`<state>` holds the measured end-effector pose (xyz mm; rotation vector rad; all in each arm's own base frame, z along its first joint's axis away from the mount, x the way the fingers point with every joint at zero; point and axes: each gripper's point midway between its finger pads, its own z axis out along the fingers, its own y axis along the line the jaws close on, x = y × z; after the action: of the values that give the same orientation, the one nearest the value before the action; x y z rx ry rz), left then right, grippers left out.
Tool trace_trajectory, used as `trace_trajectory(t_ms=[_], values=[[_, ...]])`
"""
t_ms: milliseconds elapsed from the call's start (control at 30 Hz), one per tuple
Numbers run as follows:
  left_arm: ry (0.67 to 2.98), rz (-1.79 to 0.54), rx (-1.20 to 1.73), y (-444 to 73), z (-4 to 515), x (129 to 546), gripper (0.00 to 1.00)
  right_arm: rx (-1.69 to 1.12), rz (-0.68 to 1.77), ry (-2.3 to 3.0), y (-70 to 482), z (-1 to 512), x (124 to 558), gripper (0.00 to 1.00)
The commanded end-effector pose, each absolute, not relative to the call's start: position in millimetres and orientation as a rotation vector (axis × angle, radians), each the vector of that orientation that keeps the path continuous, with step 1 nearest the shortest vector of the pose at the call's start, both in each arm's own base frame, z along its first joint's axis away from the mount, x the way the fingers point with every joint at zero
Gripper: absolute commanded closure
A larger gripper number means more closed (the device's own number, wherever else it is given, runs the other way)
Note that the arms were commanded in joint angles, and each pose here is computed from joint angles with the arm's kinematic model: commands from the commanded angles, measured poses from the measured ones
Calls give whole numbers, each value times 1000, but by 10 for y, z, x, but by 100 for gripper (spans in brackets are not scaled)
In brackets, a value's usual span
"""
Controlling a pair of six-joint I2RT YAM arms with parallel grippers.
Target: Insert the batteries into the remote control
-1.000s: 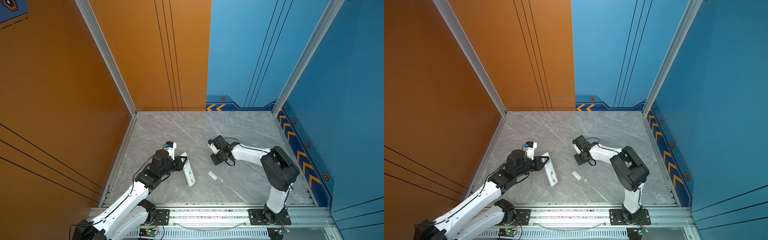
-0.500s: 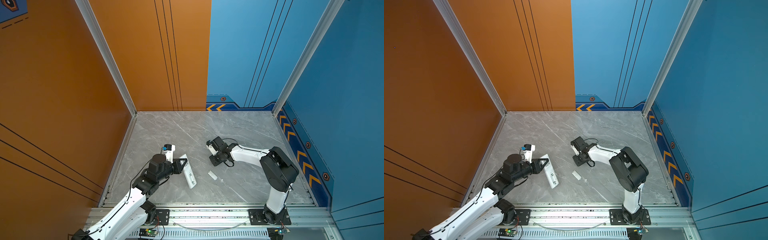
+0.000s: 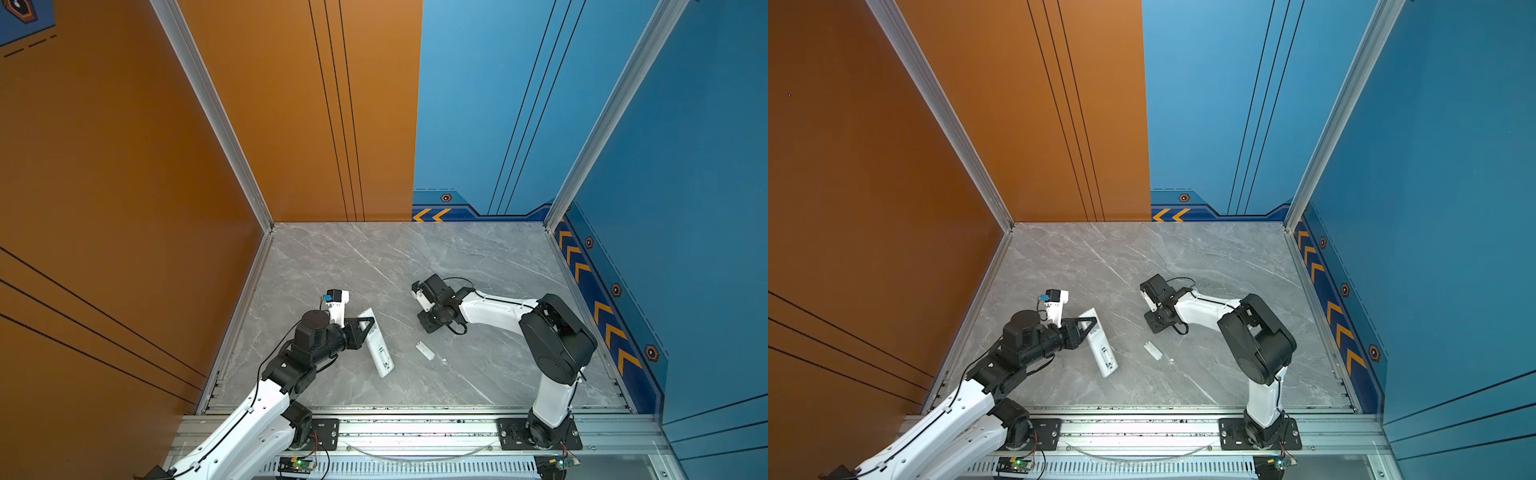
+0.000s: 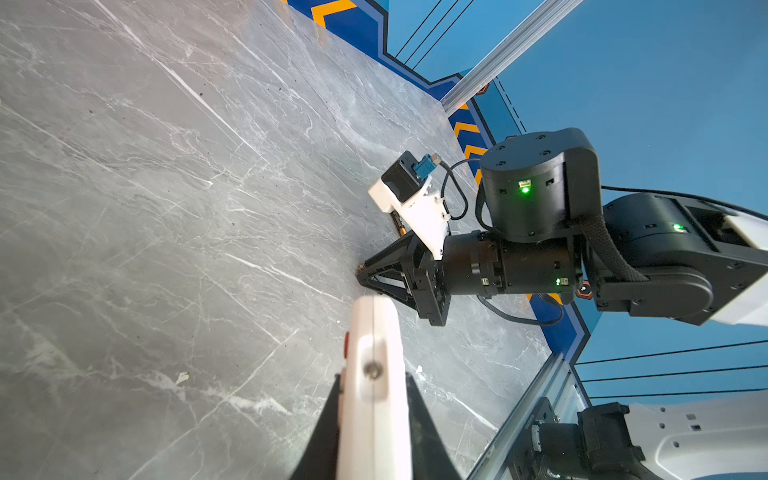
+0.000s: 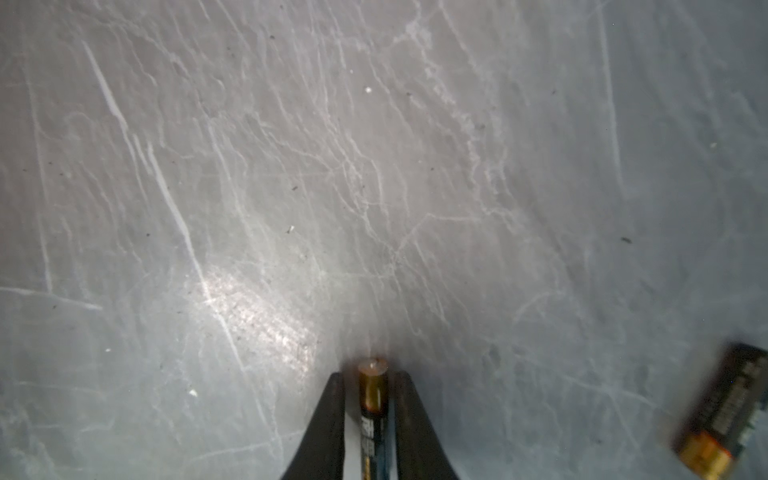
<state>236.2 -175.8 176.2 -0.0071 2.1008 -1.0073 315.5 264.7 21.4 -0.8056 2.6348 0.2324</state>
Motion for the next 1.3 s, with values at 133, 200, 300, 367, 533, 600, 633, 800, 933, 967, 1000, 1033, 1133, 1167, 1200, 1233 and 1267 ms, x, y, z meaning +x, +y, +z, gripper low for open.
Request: trace_trajectory(t_ms=[133,200,300,367,533,600,633,800,933,967,1000,1033,1133,1167,1200,1233,1267], values=[[2091,-1016,12,-1775,1764,2345,100,-846,74,2726,2423,-45,3071,82],[2091,-1016,13,-1776,1765,2344,100,-848,69,2726,2427,-41,3084,83],[2091,-1014,13,-1771,1766,2347,100,-858,60,2732,2431,-29,3093,83],[2090,-1014,14,-1772,1764,2346,100,-865,56,2737,2425,-10,3086,83],[2090,-1008,23,-1777,1747,2357,100,-888,46,2757,2411,24,3057,83],[2085,-1004,36,-1783,1757,2357,100,-899,41,2774,2409,15,3043,83],[2081,-1001,43,-1787,1769,2356,100,-904,38,2784,2409,12,3038,83],[2059,-978,84,-1785,1796,2334,100,-927,-1,2832,2384,-23,3021,83],[2037,-965,122,-1795,1829,2284,100,-922,-45,2854,2358,-24,3044,83],[2029,-966,126,-1797,1846,2272,100,-959,-54,2846,2439,-20,2985,83],[2019,-971,133,-1806,1873,2259,100,-963,-69,2850,2440,-18,2987,83],[2014,-973,141,-1811,1883,2244,100,-962,-84,2855,2435,-16,2992,83],[1988,-986,152,-1819,1945,2211,100,-977,-136,2870,2428,-18,2996,82],[1980,-990,151,-1815,1966,2204,100,-981,-156,2876,2422,-17,2997,82],[1976,-994,150,-1812,1973,2194,100,-981,-172,2881,2416,-12,3004,82],[1972,-993,152,-1809,1974,2187,100,-983,-183,2885,2411,-7,3005,82],[1972,-987,148,-1797,1969,2184,100,-981,-185,2884,2423,22,3008,82]])
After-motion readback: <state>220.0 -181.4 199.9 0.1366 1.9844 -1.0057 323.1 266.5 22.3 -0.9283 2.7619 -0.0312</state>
